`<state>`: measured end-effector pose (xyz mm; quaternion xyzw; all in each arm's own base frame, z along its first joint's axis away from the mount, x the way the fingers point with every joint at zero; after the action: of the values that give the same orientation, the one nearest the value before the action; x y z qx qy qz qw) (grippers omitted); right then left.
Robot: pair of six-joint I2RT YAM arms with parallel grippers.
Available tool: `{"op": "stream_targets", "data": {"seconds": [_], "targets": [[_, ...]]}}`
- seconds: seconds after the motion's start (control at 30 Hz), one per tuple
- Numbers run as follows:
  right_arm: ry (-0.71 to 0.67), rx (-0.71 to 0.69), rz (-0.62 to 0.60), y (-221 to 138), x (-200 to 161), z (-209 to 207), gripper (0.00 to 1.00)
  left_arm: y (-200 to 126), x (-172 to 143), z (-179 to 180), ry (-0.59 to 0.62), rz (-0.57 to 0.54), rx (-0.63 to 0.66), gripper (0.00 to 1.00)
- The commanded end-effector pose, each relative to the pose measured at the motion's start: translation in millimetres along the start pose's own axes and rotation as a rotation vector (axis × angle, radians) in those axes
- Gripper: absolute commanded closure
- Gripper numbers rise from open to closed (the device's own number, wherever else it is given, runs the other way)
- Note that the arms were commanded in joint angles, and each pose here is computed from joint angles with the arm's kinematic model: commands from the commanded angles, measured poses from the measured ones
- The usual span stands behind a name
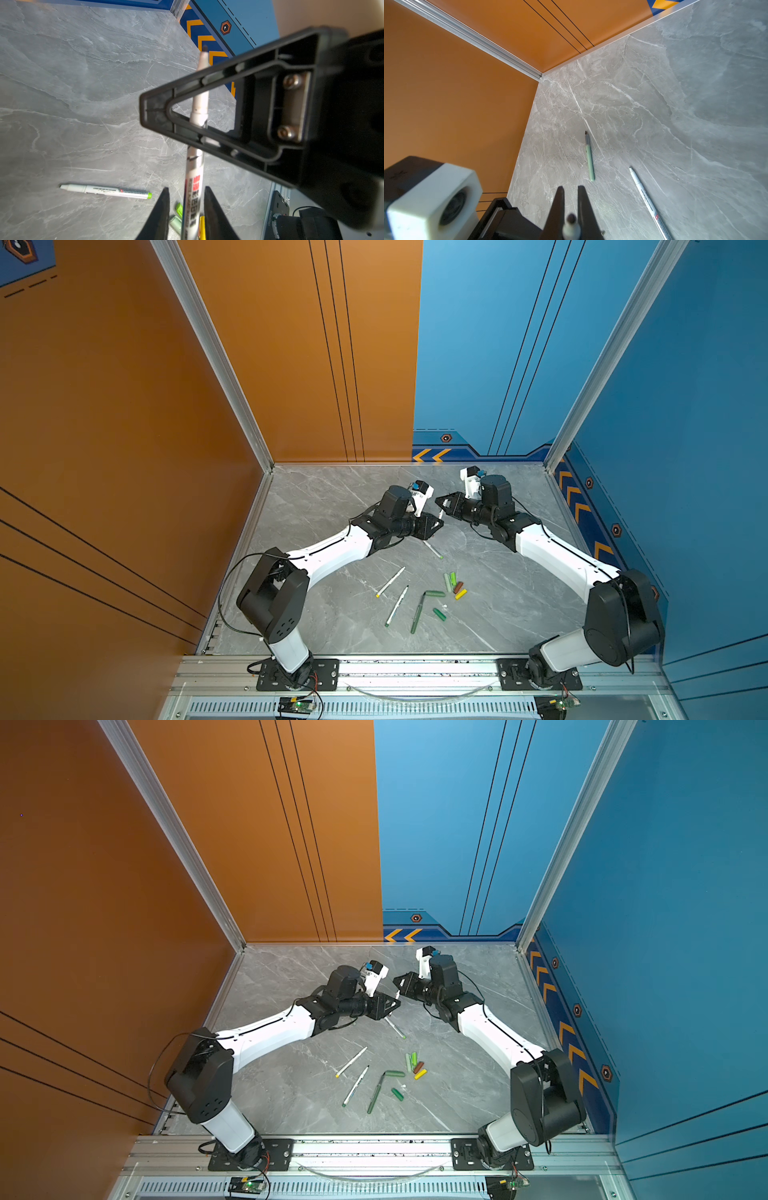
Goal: Insert pens into pen caps
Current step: Pass a pen.
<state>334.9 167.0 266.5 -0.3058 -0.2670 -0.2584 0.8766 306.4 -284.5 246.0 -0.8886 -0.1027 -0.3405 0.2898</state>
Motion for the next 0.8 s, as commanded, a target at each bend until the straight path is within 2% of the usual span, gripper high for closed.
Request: {"op": "stream_targets", "data": {"seconds": [0.0,0.1,0.2,0.33,0.5,0.53,0.63,0.67,0.7,0.77], "targets": [[0.007,0.033,-0.031,-4.8,2.4,4.5,1.00,0.2,1.4,-0.8,0.008,-0.007,-0.015,0.67],[0.012,0.038,-0.030,-4.3,2.0,4.4,1.00,1.6,0.9,0.3,0.005,-0.004,-0.012,0.69],[0.013,0.045,-0.032,-4.5,2.8,5.4,1.00,1.3,1.8,-0.2,0.008,-0.007,-0.013,0.84],[0.015,0.044,-0.037,-5.1,3.1,5.2,1.00,1.0,2.5,0.1,0.006,-0.009,-0.012,0.88],[0.014,0.045,-0.039,-6.4,3.3,5.8,0.99,0.5,1.6,2.5,0.001,-0.010,-0.001,1.00],[0.015,0.045,-0.040,-7.1,3.4,6.1,0.96,0.0,1.9,3.1,-0.002,-0.012,0.002,1.00],[0.014,0.031,-0.037,-10.9,3.7,5.8,0.78,-2.2,1.4,6.7,-0.014,-0.018,0.018,1.00],[0.014,0.015,-0.034,-13.4,3.5,5.4,0.66,-4.2,1.6,7.9,-0.017,-0.022,0.026,1.00],[0.016,-0.005,-0.028,-16.0,3.2,4.6,0.59,-5.9,1.3,9.7,-0.019,-0.024,0.040,1.00],[0.020,-0.083,-0.007,-25.6,0.6,1.6,0.52,-12.2,-0.6,14.1,-0.018,-0.027,0.083,1.00]]}}
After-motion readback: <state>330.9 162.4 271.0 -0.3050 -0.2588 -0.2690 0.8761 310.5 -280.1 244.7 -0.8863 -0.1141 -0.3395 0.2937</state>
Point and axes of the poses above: each gripper's point midway between its finger pads, its own y axis out along the fingers, its own z axis along the line the jaws close on, x = y × z, the point moved 10 cm from there along -y, back along the fingers, and after that the axes turned 5 degrees about -y, right-handed, at the moved point
